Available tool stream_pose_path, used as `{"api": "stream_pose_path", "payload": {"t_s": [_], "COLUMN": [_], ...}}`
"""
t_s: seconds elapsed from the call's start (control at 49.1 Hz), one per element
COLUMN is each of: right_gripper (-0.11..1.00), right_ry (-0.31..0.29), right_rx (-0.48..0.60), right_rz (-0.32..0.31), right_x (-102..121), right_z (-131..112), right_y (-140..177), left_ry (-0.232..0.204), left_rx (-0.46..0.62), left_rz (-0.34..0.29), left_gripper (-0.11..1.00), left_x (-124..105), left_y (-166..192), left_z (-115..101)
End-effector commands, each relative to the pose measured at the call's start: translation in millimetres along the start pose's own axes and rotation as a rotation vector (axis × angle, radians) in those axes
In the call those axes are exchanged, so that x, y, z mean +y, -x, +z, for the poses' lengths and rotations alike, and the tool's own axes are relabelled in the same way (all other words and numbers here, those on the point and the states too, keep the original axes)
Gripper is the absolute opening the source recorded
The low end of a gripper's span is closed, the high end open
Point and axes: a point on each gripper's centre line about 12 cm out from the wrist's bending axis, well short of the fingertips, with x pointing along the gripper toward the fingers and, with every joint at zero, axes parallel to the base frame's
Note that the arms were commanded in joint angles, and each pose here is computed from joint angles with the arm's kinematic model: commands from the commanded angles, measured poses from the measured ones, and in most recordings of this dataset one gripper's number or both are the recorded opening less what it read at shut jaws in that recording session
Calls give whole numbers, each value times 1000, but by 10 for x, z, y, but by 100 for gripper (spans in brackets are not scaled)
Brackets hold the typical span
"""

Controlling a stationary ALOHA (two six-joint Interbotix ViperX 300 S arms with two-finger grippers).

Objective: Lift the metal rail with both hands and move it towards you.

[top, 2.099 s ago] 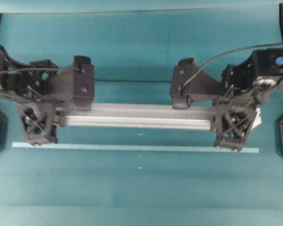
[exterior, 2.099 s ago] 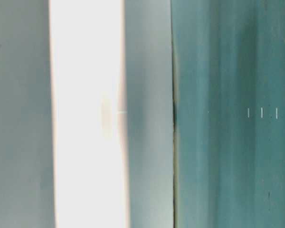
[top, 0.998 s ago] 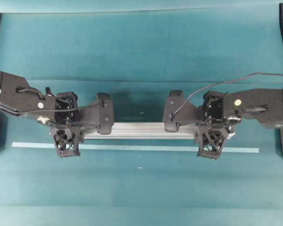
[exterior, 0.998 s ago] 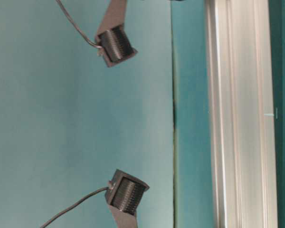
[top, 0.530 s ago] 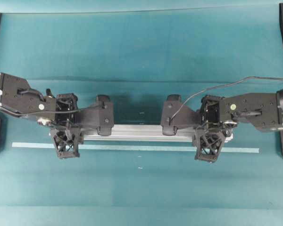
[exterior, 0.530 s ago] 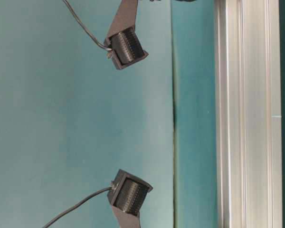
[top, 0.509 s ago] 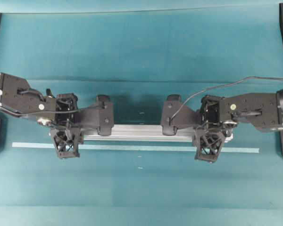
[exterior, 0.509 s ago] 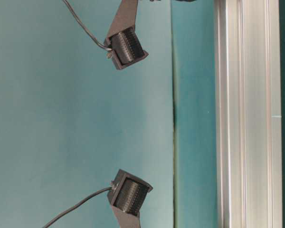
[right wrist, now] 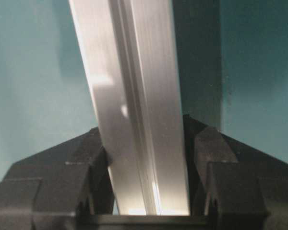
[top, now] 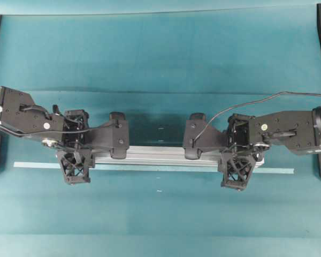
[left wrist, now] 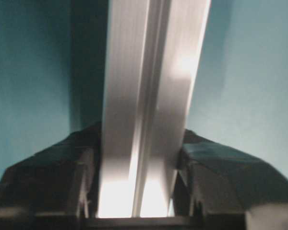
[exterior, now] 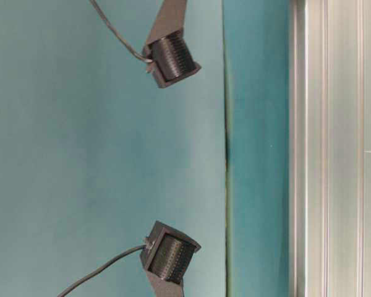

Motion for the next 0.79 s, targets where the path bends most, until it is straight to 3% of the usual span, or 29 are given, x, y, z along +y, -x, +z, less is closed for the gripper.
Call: {"api": "stream_pose_path", "payload": {"t_s": [0.0, 0.774], "right_gripper": [43, 43], "right_ry": [-20, -25], "right_rx": [-38, -51], "right_rz": [13, 7], "right_x": [39, -14], "right_z": [71, 64], "right_y": [14, -77], "left_ry": [76, 94], "left_rx": [-57, -71], "left_rz": [-8, -12], "left_gripper": [32, 32], "left_x": [17, 18], "left_y": [63, -16], "left_z": [111, 61]}}
